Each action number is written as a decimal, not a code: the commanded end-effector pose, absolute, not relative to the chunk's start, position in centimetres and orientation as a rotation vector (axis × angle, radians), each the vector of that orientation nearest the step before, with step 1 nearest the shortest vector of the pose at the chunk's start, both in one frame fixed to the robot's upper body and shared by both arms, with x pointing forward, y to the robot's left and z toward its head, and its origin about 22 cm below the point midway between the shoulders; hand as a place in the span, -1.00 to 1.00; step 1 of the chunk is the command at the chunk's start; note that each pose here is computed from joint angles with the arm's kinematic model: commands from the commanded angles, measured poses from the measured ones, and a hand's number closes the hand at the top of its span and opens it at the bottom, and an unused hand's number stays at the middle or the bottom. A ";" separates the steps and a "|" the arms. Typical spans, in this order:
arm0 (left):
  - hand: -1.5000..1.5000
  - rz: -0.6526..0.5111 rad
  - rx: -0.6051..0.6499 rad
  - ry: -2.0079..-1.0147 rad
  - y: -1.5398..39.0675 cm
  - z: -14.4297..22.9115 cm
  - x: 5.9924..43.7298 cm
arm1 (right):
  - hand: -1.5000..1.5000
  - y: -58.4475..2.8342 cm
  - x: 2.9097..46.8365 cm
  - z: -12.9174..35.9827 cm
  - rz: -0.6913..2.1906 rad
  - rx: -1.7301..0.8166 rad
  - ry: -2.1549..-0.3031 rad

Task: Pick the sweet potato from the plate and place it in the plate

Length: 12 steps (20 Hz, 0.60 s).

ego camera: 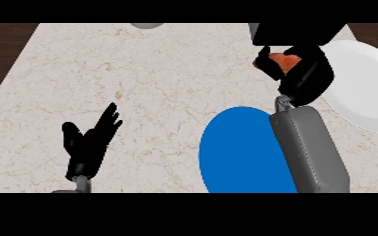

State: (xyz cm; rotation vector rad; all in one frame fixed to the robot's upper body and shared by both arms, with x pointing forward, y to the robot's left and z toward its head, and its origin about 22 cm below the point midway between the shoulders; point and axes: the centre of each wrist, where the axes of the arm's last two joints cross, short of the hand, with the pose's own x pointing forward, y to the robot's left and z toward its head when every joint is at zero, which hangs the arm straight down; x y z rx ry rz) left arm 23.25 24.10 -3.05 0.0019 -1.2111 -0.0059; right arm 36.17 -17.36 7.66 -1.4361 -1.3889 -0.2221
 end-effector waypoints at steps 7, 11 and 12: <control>0.00 -0.012 -0.013 -1.188 23.6 -3.8 23.0 | 1.00 -30.4 34.5 4.1 -0.478 -1.671 -1.323; 0.00 -0.014 0.013 -1.210 24.8 -4.4 23.0 | 1.00 -34.9 35.7 5.7 -0.553 -1.690 -1.286; 0.00 -0.025 -0.001 -1.199 23.5 -2.1 24.1 | 1.00 -36.3 36.0 5.6 -0.523 -1.705 -1.263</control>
